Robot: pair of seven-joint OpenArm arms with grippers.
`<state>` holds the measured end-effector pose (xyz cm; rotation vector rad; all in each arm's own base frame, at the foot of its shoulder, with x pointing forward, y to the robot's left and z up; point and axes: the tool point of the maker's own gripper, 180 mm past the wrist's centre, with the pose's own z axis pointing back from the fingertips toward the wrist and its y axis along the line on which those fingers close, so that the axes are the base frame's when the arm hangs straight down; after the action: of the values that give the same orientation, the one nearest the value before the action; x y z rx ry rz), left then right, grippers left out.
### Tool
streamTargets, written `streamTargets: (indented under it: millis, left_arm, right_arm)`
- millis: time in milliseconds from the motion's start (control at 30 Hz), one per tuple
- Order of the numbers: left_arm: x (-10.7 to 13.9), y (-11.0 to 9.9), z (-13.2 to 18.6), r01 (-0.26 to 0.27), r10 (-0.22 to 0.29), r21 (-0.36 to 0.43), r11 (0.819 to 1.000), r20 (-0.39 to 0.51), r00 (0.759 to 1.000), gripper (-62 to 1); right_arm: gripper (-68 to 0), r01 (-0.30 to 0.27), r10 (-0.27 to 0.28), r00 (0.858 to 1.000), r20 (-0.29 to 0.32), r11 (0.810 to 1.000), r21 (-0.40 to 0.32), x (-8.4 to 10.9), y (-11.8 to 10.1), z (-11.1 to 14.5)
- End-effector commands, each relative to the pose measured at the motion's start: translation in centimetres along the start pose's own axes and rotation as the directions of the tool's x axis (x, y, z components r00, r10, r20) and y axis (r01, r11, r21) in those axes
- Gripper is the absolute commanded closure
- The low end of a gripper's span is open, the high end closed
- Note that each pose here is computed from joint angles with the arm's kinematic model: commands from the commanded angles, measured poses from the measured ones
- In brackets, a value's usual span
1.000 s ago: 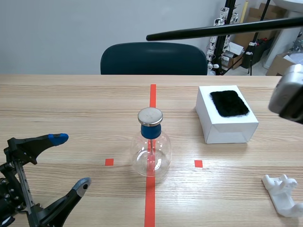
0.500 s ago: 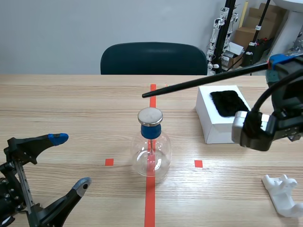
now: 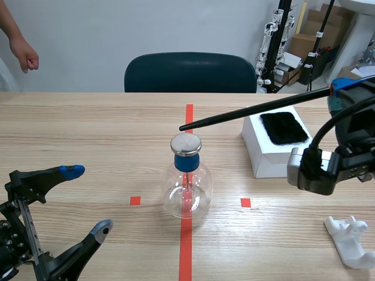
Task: Do the electroscope experiment. hold the rod still at the electroscope
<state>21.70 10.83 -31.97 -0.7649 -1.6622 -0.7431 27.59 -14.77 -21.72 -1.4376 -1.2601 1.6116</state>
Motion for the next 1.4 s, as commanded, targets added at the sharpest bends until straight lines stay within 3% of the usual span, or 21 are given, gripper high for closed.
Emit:
streamTargets:
  millis: [0, 1367]
  left_arm:
    - [0.72, 0.36, -0.03, 0.011, -0.011, 0.009, 1.000, 0.030, 0.999, -62.3]
    - [0.72, 0.36, -0.03, 0.011, -0.011, 0.009, 1.000, 0.030, 0.999, -62.3]
  right_arm:
    - [-0.6, -0.003, 0.002, 1.000, -0.015, 0.999, -0.046, -0.38, -1.30, -0.39]
    - [-0.6, -0.017, 0.017, 1.000, -0.010, 0.999, -0.048, -0.27, -1.34, -0.39]
